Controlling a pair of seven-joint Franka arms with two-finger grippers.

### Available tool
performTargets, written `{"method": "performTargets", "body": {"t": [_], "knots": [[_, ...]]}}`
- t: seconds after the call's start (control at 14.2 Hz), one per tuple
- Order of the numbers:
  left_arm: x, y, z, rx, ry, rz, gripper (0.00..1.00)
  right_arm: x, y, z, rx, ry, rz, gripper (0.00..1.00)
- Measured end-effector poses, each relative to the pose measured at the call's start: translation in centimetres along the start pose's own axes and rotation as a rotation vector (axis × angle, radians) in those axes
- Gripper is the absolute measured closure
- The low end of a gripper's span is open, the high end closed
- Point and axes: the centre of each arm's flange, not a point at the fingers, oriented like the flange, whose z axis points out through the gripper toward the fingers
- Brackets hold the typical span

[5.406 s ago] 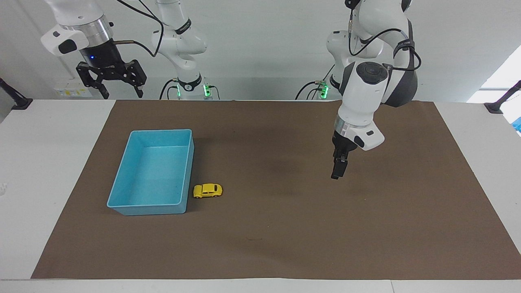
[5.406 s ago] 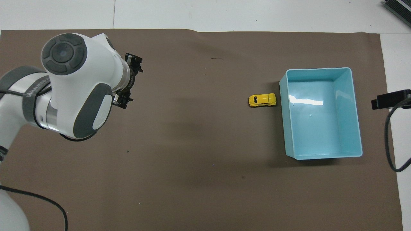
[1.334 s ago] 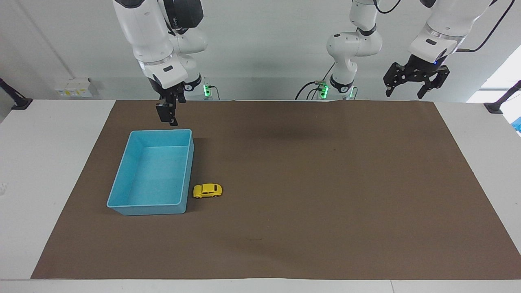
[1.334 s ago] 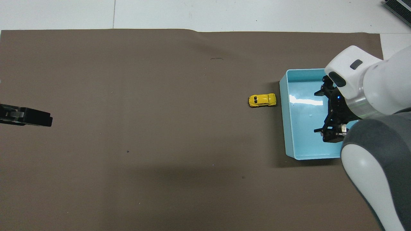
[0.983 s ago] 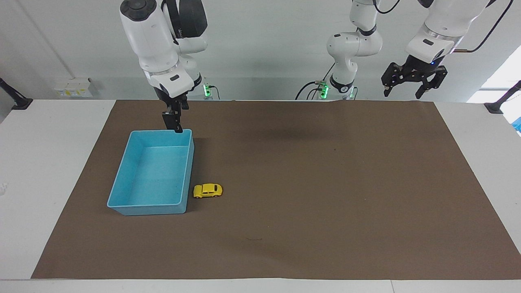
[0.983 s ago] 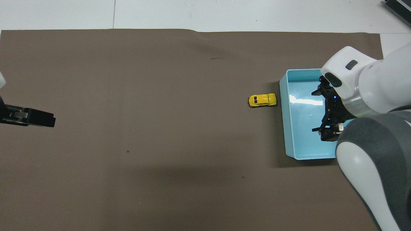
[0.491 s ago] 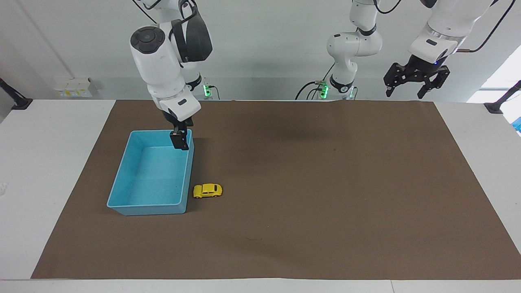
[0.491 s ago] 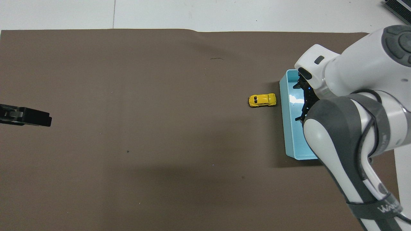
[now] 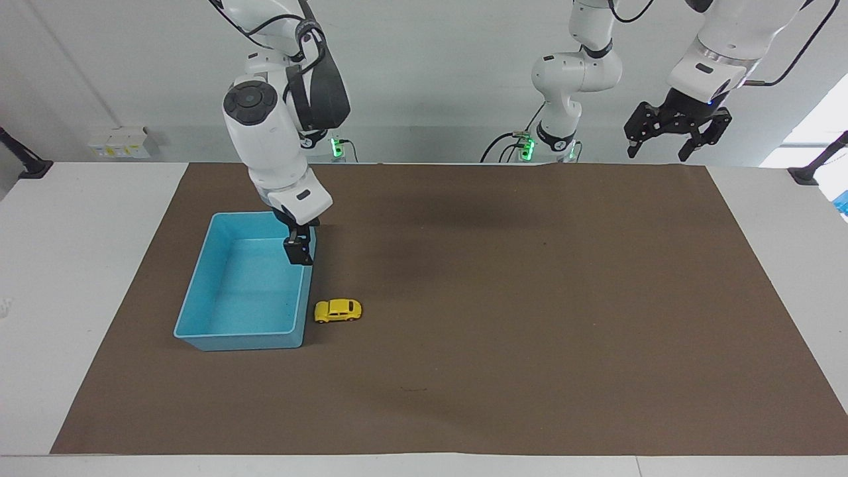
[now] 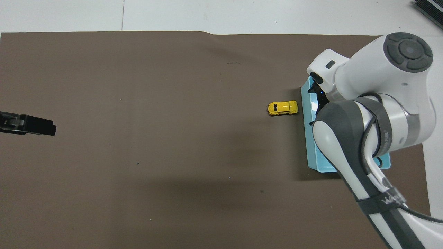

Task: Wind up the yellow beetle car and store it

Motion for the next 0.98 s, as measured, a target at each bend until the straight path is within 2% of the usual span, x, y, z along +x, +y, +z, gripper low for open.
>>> {"method": "performTargets", "body": {"t": [0.98], "knots": [[-0.1,-0.5,0.0,0.0,-0.002,-0.009,0.0,1.3,1.1,7.8,-0.027,0.008,-0.028,0.0]]}}
